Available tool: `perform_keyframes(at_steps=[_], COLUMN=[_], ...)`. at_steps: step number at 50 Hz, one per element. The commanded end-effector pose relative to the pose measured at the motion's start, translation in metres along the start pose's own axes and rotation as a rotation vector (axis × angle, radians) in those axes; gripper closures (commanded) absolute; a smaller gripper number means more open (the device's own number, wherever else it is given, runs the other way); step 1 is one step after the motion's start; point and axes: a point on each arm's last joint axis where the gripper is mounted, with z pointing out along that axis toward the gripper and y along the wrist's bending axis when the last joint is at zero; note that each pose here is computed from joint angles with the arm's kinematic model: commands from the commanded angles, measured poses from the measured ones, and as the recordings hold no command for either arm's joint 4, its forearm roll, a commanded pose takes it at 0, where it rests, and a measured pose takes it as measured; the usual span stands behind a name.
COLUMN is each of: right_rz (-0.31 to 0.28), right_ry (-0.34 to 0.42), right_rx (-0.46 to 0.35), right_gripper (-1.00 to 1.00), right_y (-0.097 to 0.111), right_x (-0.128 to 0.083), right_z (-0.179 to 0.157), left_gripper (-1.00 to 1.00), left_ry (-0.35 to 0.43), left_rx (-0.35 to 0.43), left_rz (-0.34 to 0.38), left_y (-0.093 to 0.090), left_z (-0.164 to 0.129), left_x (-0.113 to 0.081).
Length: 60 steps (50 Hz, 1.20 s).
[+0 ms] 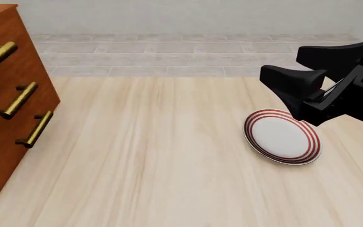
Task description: Put the bowl on top of the cabinet.
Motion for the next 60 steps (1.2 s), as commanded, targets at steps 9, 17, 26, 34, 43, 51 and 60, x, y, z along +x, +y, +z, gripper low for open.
perform_keyframes(at_steps=[9,17,26,34,43,51,60], right_rz=[0.004,0.005,0.004,0.005,0.006,0.008,0.008], right_ry=[-0.002,0.002,0.005,0.007,0.01,0.012,0.014], right_rx=[0.0,-0.001,-0.001,-0.002,-0.004,-0.003,0.001], right_gripper=[-1.0,-1.0,-1.0,-1.0,-1.0,-1.0,-1.0], right_y=[0.0,0.0,0.0,0.0,0.001,0.001,0.0], right_x=[-0.001,0.001,0.002,0.002,0.003,0.004,0.004], right_z=[0.0,0.002,0.003,0.004,0.005,0.006,0.008], left_gripper=[1.0,1.0,1.0,1.0,1.0,1.0,1.0], left_ry=[-0.094,-0.149,-0.189,-0.217,-0.207,-0.196,-0.199], left_rx=[-0.118,-0.158,-0.216,-0.259,-0.318,-0.352,-0.357], left_rz=[-0.129,-0.202,-0.251,-0.298,-0.306,-0.302,-0.309], left_y=[0.027,0.043,0.066,0.086,0.11,0.127,0.13], left_z=[0.007,0.005,0.011,0.019,0.046,0.064,0.066], left_x=[-0.011,-0.006,0.002,0.009,0.013,0.017,0.017])
